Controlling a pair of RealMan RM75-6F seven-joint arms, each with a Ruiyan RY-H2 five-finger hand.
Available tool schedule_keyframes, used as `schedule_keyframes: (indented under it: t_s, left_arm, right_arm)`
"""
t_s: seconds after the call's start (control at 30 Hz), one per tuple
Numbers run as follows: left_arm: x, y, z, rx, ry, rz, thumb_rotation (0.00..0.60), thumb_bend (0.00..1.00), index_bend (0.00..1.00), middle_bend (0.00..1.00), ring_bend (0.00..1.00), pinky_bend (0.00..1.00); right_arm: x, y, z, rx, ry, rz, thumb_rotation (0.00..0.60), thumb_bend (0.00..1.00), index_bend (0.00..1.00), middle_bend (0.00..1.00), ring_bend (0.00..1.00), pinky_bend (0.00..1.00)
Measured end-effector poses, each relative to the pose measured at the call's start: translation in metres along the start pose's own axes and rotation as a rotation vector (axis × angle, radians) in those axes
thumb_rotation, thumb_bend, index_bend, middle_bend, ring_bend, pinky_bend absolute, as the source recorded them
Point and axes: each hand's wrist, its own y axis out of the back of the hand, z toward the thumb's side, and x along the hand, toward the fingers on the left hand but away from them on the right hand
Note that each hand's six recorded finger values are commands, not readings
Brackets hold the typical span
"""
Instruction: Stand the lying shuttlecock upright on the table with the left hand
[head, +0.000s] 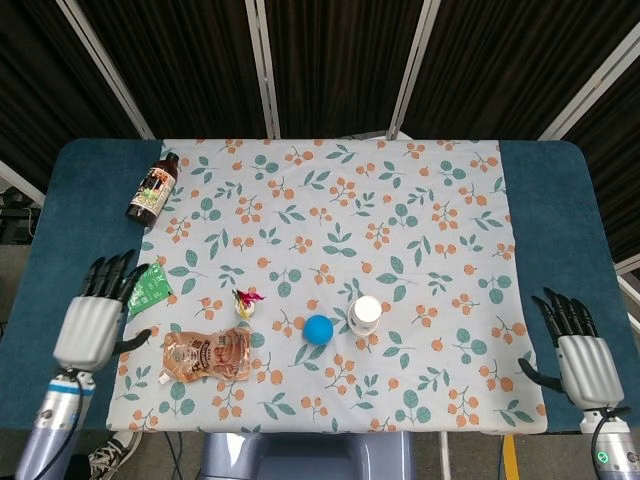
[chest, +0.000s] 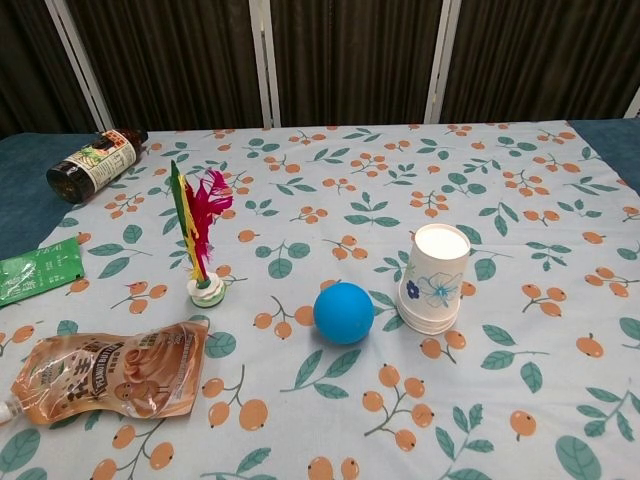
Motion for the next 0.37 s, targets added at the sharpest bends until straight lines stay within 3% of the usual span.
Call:
schedule_keyframes:
  t_s: [0.17,0.37]
  left_arm:
    - [-0.037,-0.003,-0.048,0.137,0.079,0.006,0.600,0.15,0.08,0.00,0.00,0.00]
    - [-0.062,-0.001,-0.070,0.119,0.140,-0.013,0.600,0.15,0.07,0.00,0.00,0.00]
  right_arm:
    - [0.000,-0.002,0.002,0.021,0.004,-0.002,0.600,0.14,0.09,0.00,0.00,0.00]
    - [0.000,-0.001,0.003,0.034,0.011,-0.005,0.600,0.14,0.09,0.00,0.00,0.00]
